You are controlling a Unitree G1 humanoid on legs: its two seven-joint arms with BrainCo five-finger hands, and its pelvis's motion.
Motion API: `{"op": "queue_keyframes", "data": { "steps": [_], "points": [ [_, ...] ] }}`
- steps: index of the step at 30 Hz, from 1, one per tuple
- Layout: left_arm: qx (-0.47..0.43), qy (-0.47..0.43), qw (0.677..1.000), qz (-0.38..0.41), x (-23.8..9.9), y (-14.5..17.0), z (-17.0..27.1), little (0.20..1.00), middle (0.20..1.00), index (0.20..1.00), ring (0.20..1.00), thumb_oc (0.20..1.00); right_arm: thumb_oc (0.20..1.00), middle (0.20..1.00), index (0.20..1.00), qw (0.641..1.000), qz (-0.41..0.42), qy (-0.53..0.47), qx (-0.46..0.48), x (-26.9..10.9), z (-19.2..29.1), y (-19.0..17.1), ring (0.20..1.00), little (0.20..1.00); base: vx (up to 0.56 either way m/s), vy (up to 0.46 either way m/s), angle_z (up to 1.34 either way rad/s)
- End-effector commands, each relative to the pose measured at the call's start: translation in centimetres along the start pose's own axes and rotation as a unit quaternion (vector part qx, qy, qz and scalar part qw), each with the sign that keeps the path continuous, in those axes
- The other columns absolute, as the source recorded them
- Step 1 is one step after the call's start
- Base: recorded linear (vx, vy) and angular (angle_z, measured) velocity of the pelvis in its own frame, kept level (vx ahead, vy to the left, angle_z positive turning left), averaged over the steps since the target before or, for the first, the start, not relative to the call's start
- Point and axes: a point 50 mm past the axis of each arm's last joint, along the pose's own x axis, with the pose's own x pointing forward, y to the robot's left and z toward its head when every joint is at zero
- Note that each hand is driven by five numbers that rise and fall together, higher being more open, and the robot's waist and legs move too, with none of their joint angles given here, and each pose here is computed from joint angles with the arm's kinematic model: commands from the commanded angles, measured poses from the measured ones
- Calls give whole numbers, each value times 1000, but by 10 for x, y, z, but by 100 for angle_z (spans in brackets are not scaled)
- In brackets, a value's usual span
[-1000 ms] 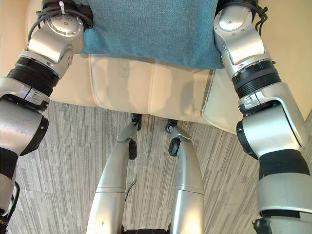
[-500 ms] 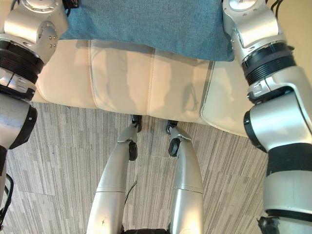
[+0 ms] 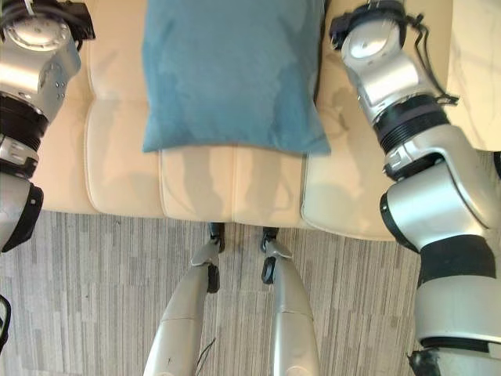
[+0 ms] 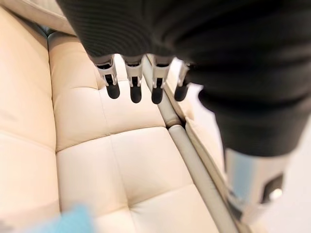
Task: Pick up all the scattered cushions and arrange them neatly on the sofa.
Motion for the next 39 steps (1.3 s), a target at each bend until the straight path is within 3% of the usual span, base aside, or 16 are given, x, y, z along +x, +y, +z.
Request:
{"op": "queue_keyframes", "data": {
  "steps": [1, 5, 9, 10, 12, 13, 17, 18, 21, 22, 23, 29, 35, 39],
  "points": [
    [-74, 1, 997, 20, 9, 21, 7, 1000, 1000, 1000, 1000, 1000, 1000, 1000, 1000, 999, -39, -9, 33, 14, 11, -34, 1000, 1000, 18, 37, 4],
    [-106, 41, 993, 40, 6, 43, -23, 1000, 1000, 1000, 1000, 1000, 1000, 1000, 1000, 997, -59, 30, 43, 9, -21, -52, 1000, 1000, 18, 32, 4],
    [-102, 89, 988, 67, -14, 79, -81, 1000, 1000, 1000, 1000, 1000, 1000, 1000, 1000, 988, -68, 106, 92, -28, -88, -52, 1000, 1000, 55, 66, -5],
    [-87, 111, 988, 69, -31, 91, -109, 1000, 1000, 1000, 1000, 1000, 1000, 1000, 1000, 978, -66, 143, 137, -52, -116, -45, 1000, 1000, 70, 79, -7],
    [-84, 126, 986, 73, -42, 97, -124, 1000, 1000, 1000, 1000, 1000, 1000, 1000, 1000, 975, -61, 161, 139, -66, -131, -43, 1000, 1000, 75, 55, -22],
    [-64, 176, 980, 60, -83, 113, -170, 1000, 1000, 1000, 1000, 1000, 1000, 1000, 1000, 965, -34, 230, 122, -113, -178, -44, 1000, 1000, 125, 57, -21],
    [-40, 315, 948, 34, -176, 128, -247, 1000, 1000, 1000, 1000, 1000, 1000, 1000, 1000, 936, 39, 344, 68, -203, -239, -48, 1000, 1000, 166, 91, -15],
    [-6, 398, 917, 3, -240, 137, -279, 1000, 1000, 1000, 1000, 1000, 1000, 1000, 1000, 903, 67, 422, 49, -262, -267, -54, 1000, 1000, 151, 107, -4],
    [20, 458, 888, -17, -284, 145, -297, 1000, 1000, 1000, 1000, 1000, 1000, 1000, 1000, 866, 83, 491, 38, -310, -286, -59, 1000, 1000, 57, 88, -1],
    [45, 498, 865, -33, -313, 153, -305, 1000, 1000, 1000, 1000, 1000, 1000, 1000, 1000, 837, 94, 538, 29, -343, -296, -64, 1000, 1000, 4, 71, 1],
    [45, 498, 865, -33, -314, 153, -305, 1000, 1000, 1000, 1000, 1000, 1000, 1000, 1000, 837, 94, 538, 29, -343, -296, -64, 1000, 1000, 16, 71, 1],
    [92, 601, 791, -64, -388, 175, -319, 1000, 1000, 1000, 1000, 1000, 1000, 1000, 1000, 762, 119, 637, -10, -421, -306, -86, 1000, 1000, -3, 68, -12],
    [119, 680, 720, -66, -447, 186, -323, 1000, 1000, 1000, 1000, 1000, 1000, 1000, 1000, 714, 125, 688, -2, -470, -301, -87, 1000, 1000, -114, 87, -9],
    [134, 679, 718, -73, -444, 185, -325, 1000, 1000, 1000, 1000, 1000, 1000, 1000, 1000, 720, 129, 682, 4, -464, -301, -79, 1000, 1000, -208, 21, -25]
  ]
}}
